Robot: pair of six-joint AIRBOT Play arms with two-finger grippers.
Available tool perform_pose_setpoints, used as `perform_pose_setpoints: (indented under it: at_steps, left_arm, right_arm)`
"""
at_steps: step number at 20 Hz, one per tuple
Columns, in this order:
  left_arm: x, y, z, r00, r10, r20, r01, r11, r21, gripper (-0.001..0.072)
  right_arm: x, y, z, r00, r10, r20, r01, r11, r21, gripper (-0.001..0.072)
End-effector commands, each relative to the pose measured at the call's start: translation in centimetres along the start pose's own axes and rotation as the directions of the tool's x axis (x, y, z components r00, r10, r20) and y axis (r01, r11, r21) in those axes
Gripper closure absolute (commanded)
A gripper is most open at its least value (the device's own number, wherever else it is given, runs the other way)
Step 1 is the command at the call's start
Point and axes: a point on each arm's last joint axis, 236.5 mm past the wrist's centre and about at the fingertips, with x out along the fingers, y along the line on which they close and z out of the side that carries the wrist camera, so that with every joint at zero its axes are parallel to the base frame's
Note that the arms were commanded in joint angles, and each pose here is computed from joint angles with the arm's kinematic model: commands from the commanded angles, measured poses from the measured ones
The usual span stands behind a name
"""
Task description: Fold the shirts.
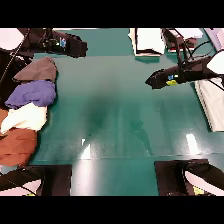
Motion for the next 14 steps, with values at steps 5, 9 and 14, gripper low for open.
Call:
perform_pose_setpoints:
  at_steps: [5,9,14]
  left_arm:
    - [-0.3,2.2,2.7,0.989,0.09,0.114,-0.099,0.992,0.077,0.0638]
    - [-1.6,14.6,2.0,0.867,0.49,0.087,-0.495,0.868,0.038,0.0188]
    - [0.3,30.0,-7.5,0.747,0.631,-0.21,-0.661,0.74,-0.127,0.0188]
  right_arm:
    - [0.0,0.0,0.0,1.0,0.0,0.001,0.0,1.0,-0.001,0.0693]
    - [0.0,0.0,0.2,1.0,-0.003,0.007,0.003,1.0,-0.002,0.0693]
    - [0.0,0.0,0.3,1.0,-0.003,0.013,0.003,1.0,-0.001,0.0693]
